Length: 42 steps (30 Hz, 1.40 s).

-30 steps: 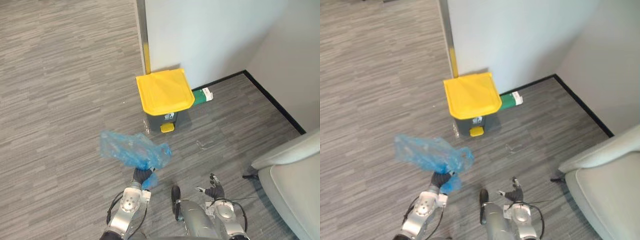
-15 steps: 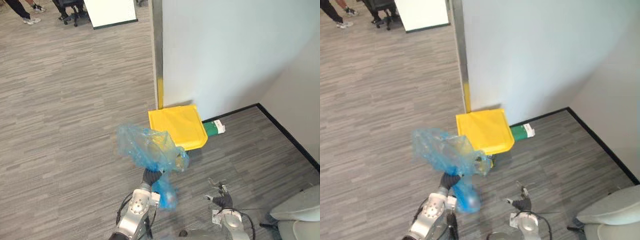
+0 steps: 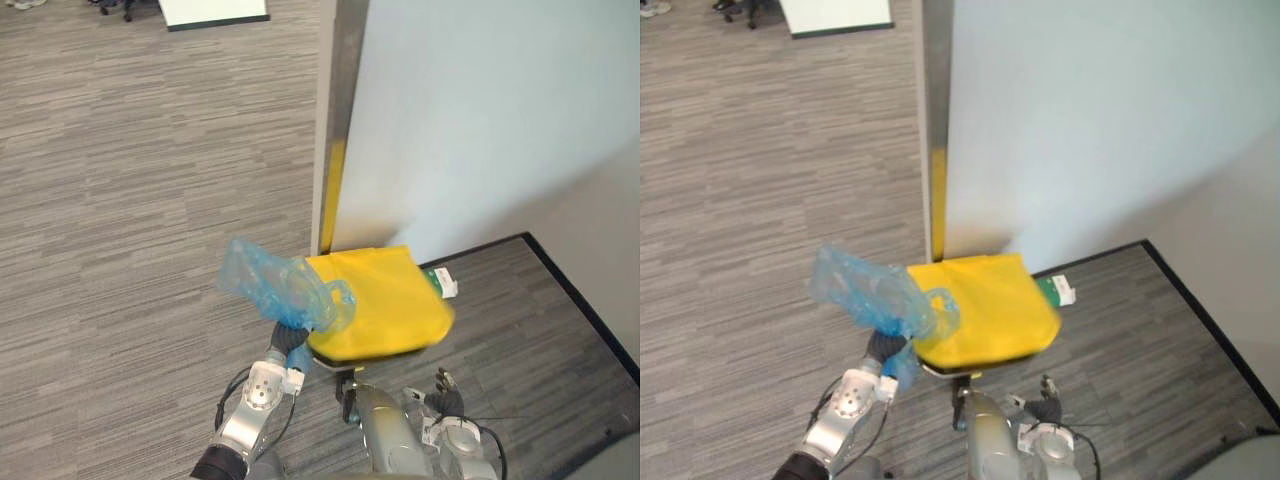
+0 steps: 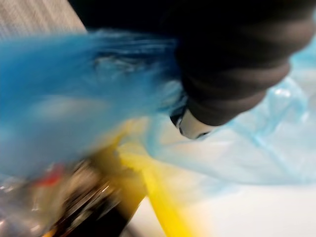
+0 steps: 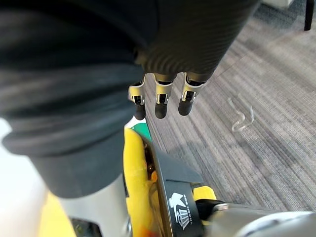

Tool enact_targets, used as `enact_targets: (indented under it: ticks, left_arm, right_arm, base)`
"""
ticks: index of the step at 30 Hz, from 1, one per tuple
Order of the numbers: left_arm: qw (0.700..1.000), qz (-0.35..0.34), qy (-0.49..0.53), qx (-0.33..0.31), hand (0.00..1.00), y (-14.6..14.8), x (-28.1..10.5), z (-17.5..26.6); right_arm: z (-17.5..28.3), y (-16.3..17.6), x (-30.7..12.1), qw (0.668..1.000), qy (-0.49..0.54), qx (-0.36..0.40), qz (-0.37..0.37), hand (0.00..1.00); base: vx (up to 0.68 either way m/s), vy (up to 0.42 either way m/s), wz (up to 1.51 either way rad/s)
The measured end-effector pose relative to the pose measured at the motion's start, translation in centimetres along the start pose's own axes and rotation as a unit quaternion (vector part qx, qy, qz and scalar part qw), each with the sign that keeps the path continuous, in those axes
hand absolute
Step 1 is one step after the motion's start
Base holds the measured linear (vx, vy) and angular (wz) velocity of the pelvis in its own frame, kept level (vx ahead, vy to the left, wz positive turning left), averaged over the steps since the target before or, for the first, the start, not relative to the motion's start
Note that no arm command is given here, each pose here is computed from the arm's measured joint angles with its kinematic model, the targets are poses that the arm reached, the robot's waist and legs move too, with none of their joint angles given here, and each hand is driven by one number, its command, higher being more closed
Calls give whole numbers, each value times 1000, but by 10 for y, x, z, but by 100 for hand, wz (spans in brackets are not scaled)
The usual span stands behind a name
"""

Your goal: Gather rubbish on tea table into small bin, then transfer packed bag to large trash can.

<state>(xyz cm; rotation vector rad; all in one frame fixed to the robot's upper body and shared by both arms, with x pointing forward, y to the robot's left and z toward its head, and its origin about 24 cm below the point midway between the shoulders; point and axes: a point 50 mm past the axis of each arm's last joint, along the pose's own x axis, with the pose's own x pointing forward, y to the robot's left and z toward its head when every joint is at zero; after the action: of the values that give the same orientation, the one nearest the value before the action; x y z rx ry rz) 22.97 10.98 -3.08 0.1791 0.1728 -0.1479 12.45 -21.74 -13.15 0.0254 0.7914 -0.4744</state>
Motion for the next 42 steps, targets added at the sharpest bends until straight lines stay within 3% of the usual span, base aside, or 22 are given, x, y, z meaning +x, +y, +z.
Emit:
enact_targets:
  ticks: [7,13,19,26,29,31,42]
  left_arm:
    - [1000,9,11,-2,100,8,7,-2]
    - [1000,10,13,13,100,17,7,-3]
    - [1000,-2,-8,-7,100,11,6,6]
    - [998,10,-51,-31,100,12,12,25]
    - [997,25,-75,-27,100,21,17,36]
    - [995,30,-94,-34,100,25,17,44]
    - [988,40,-139,-51,100,30,18,62]
  right_arm:
    - [-12,-4,-2,999,37,32,-12,0]
    - [-15,0,-3,992,53,113,-13,0]
    - [28,28,8,990,-18,129,61,0]
    - [150,99,14,962,-167,112,187,0]
    - [193,123,1,937,-222,153,224,0]
    - [232,128,-6,921,-265,169,231,0]
    - [329,109,-28,880,-382,187,210,0]
  base:
    - [55,-200,23]
    - [-57,-286,30]
    - [-59,-129,19]
    - [-86,-105,27]
    - [-85,-34,24]
    - [-121,-17,23]
    - [-7,38,7]
